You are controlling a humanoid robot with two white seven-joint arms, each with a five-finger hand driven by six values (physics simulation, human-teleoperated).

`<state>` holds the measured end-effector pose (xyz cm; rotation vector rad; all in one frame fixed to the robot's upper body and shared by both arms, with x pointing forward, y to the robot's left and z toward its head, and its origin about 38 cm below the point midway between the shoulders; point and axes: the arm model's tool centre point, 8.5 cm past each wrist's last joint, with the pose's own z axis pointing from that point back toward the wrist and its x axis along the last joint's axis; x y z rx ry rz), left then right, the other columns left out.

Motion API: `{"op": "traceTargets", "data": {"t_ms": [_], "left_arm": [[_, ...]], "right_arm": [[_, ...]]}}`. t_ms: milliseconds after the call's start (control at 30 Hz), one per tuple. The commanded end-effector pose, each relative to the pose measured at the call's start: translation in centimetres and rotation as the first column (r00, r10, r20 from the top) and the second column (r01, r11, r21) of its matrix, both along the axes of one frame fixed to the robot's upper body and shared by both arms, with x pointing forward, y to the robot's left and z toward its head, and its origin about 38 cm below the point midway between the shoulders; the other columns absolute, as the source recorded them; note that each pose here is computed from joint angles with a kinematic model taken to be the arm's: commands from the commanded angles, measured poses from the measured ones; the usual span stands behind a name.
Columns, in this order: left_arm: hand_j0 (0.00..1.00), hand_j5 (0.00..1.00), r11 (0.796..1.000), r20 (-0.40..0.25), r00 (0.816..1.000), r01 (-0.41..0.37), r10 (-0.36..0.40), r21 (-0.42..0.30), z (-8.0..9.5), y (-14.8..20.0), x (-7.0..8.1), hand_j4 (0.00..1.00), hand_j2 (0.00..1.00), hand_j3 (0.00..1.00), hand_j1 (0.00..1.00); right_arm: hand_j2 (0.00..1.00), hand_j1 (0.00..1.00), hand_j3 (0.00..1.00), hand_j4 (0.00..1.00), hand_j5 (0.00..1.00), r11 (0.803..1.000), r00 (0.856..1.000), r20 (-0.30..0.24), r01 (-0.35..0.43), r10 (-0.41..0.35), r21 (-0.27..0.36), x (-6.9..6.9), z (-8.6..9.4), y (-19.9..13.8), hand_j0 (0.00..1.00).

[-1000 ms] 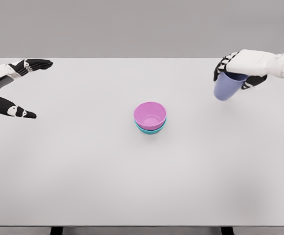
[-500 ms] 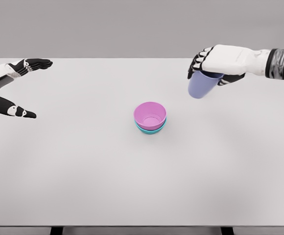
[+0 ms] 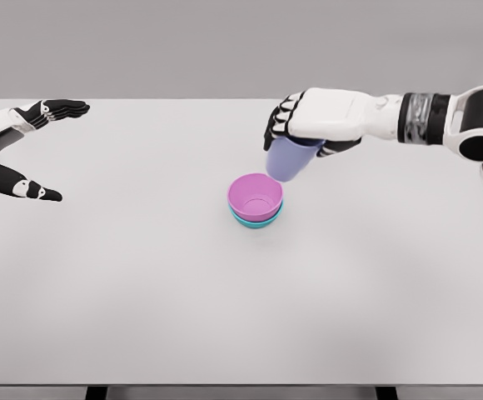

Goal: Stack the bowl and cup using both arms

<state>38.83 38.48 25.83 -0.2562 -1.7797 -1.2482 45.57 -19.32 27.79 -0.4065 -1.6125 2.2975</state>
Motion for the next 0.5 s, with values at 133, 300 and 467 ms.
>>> {"op": "traceTargets", "data": {"t_ms": [133,300,467], "left_arm": [[1.00,1.00,1.000,-0.002,1.000,-0.003,0.003,-0.007,0.1,0.1,0.0,1.00,1.00,1.00,1.00],[1.00,1.00,1.000,-0.002,1.000,-0.002,0.002,-0.009,0.1,0.0,0.0,1.00,1.00,1.00,1.00],[1.00,1.00,1.000,-0.002,1.000,-0.002,0.002,-0.009,0.1,0.0,0.0,1.00,1.00,1.00,1.00]], "right_arm": [[0.70,0.70,0.70,0.70,0.70,0.999,0.998,-0.038,-0.054,0.054,0.003,-0.5,-1.6,2.6,0.70],[0.70,0.70,0.70,0.70,0.70,0.997,0.996,-0.039,-0.074,0.075,0.014,-0.7,-1.7,3.7,0.70],[0.72,0.72,0.72,0.72,0.72,0.996,0.994,-0.060,-0.089,0.088,-0.008,-0.9,-2.8,4.2,0.72]]}}
